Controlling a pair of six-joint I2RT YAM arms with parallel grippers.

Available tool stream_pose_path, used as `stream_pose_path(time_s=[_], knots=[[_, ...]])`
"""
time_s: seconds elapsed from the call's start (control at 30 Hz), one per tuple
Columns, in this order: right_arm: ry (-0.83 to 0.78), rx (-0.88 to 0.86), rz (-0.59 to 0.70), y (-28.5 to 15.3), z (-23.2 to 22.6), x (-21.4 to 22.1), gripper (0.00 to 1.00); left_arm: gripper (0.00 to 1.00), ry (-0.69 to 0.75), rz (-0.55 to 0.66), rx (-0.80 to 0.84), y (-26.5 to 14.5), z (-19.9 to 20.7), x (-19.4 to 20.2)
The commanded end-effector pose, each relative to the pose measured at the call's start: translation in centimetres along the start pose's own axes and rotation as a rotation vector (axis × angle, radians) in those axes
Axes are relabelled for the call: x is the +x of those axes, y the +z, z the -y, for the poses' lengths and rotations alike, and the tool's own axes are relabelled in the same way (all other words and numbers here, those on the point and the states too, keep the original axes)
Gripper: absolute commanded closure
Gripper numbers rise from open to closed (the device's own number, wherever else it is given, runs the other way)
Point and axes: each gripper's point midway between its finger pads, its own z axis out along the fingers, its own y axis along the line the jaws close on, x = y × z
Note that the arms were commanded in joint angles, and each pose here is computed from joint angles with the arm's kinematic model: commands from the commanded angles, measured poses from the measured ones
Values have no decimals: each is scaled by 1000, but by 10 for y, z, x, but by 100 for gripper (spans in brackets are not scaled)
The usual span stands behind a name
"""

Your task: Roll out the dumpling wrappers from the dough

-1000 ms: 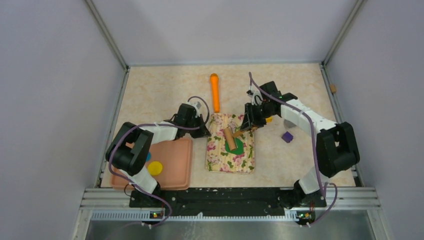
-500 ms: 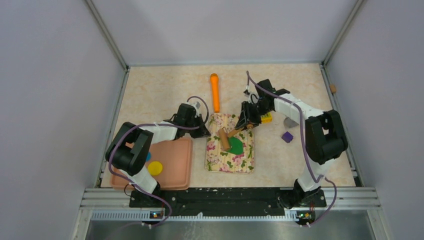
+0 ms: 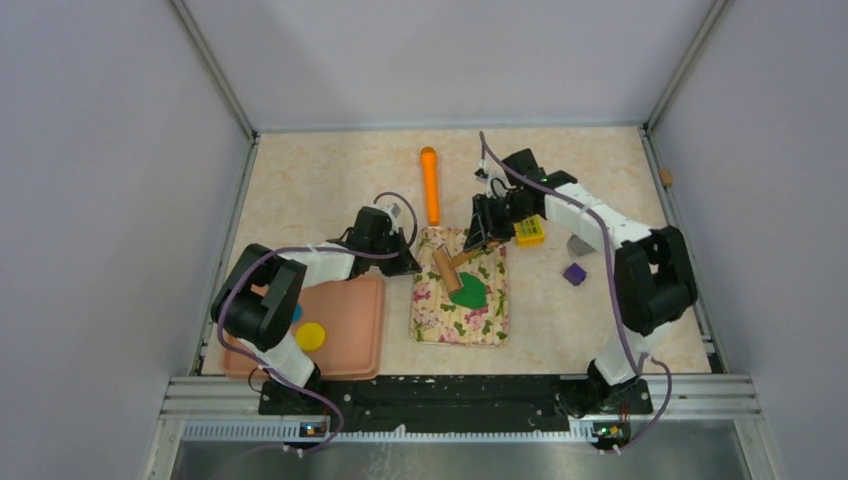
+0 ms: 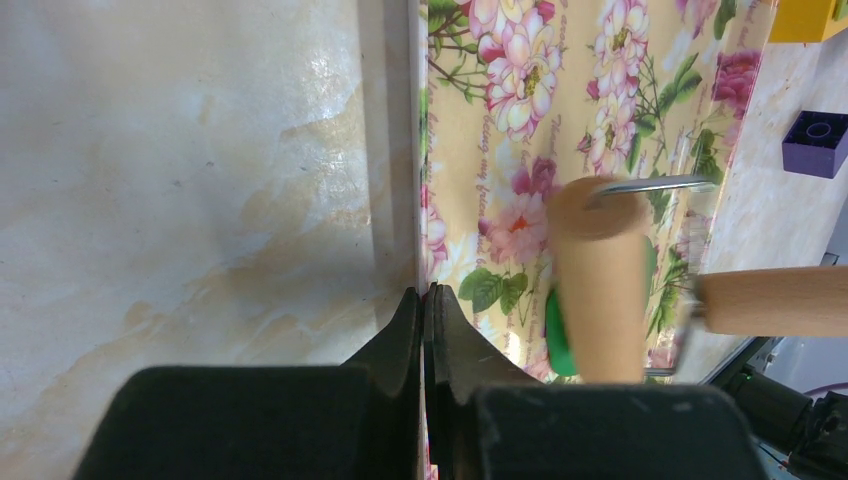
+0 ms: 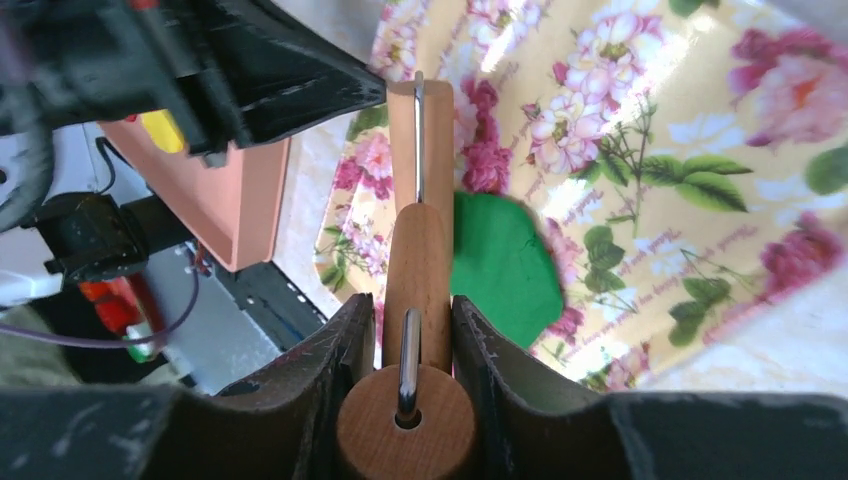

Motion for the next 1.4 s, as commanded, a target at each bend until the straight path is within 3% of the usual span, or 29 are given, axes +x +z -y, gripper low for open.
stream_pose_path(time_s=[0.0, 0.1, 0.27, 0.37, 0.63, 1.03, 1.2, 1.37], knots=[[-302, -88, 216, -84, -66, -25, 100, 100, 30, 35, 7, 1, 3, -15], [-555, -88, 192, -103, -69, -1, 100, 100, 38, 31, 3, 1, 2, -15], [-1129, 229, 64, -110, -53, 22, 100, 100, 42, 29, 8, 1, 2, -14], [-1356, 369, -50, -100, -49, 44, 100, 100, 44, 30, 11, 1, 3, -15], [-1502, 524, -76, -81, -49, 35, 100, 100, 53, 33, 17, 1, 5, -17], [-1593, 410, -171, -38, -57, 73, 100, 100, 72, 35, 4, -1, 2, -16], [-1629, 417, -210, -21, -43, 78, 100, 100, 65, 28, 10, -1, 3, -14], [-1622, 392, -351, 1, -5, 98, 100, 100, 54, 21, 9, 1, 1, -12]])
